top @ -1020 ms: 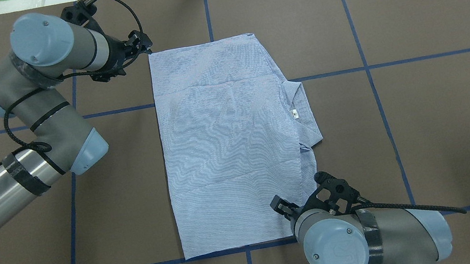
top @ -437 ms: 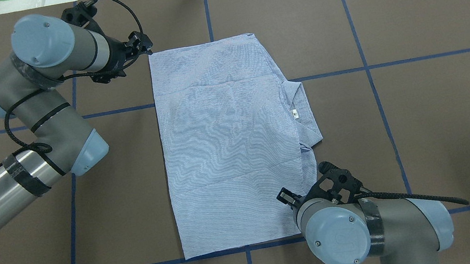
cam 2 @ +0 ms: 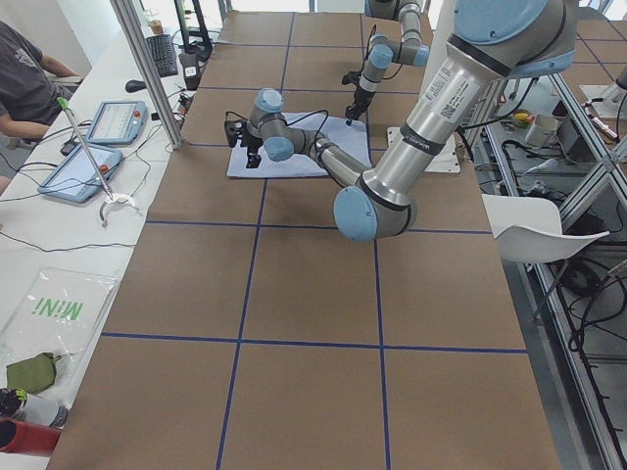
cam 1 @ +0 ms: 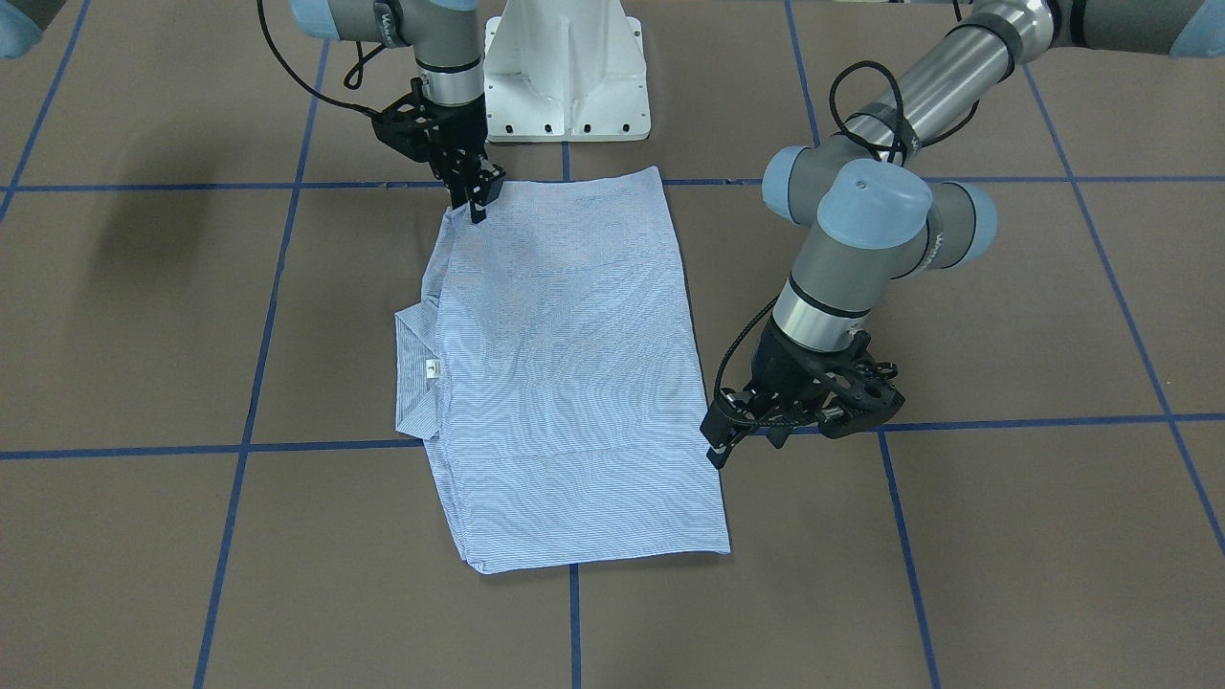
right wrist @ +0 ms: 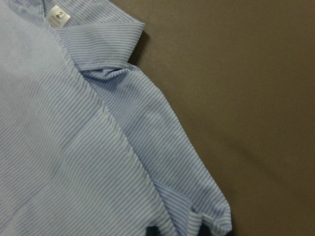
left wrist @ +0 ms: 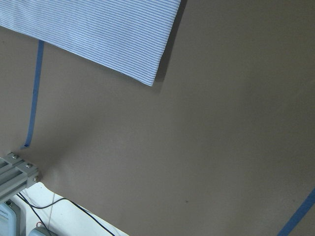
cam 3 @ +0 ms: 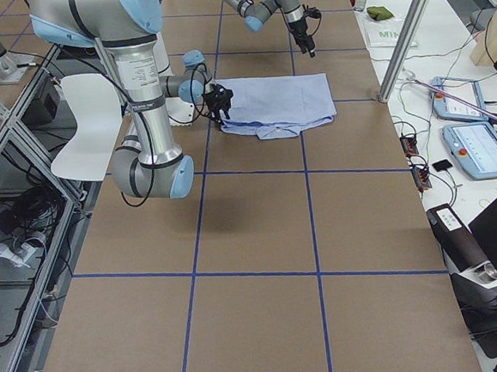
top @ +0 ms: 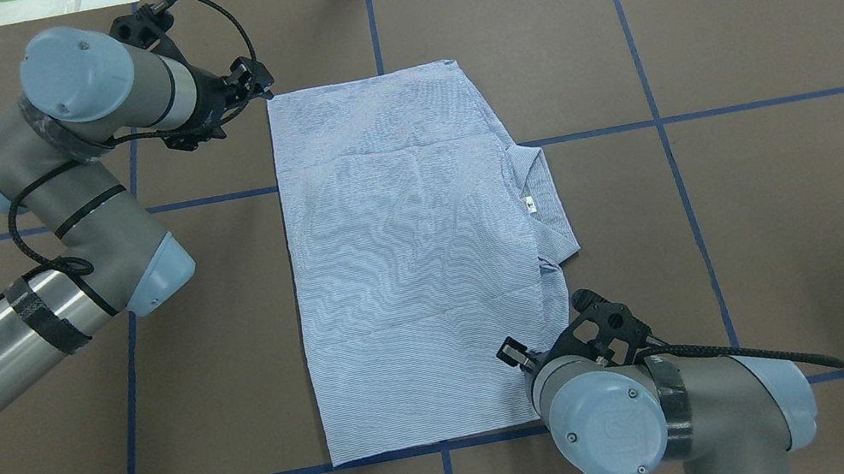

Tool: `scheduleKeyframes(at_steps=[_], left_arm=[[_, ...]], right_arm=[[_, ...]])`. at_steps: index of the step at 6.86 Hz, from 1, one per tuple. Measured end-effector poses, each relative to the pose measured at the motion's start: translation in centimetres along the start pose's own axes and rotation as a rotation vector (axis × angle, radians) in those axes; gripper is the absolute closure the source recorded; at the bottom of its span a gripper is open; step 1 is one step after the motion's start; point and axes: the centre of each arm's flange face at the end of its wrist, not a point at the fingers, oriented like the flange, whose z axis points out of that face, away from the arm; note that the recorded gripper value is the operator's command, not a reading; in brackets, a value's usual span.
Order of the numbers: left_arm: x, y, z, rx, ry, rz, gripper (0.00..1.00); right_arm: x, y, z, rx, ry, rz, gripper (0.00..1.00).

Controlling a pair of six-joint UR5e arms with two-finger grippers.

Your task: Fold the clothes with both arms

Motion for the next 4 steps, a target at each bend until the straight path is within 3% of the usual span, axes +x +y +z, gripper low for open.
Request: scheduleKeyframes(at_steps=[2,4], left_arm=[[0.1,0.1,-0.3,-0.001,0.006,-0.015,0.09],[-0.9,4.1,-2.9,-0.043,0.048,-0.069,0.09]], right_arm=[[-0.1,-0.3,-1.0,-0.008,-0.013,0.005,1.00],[0.0,-0.6,-3.3,-0.012,-0.005,0.001,1.00]])
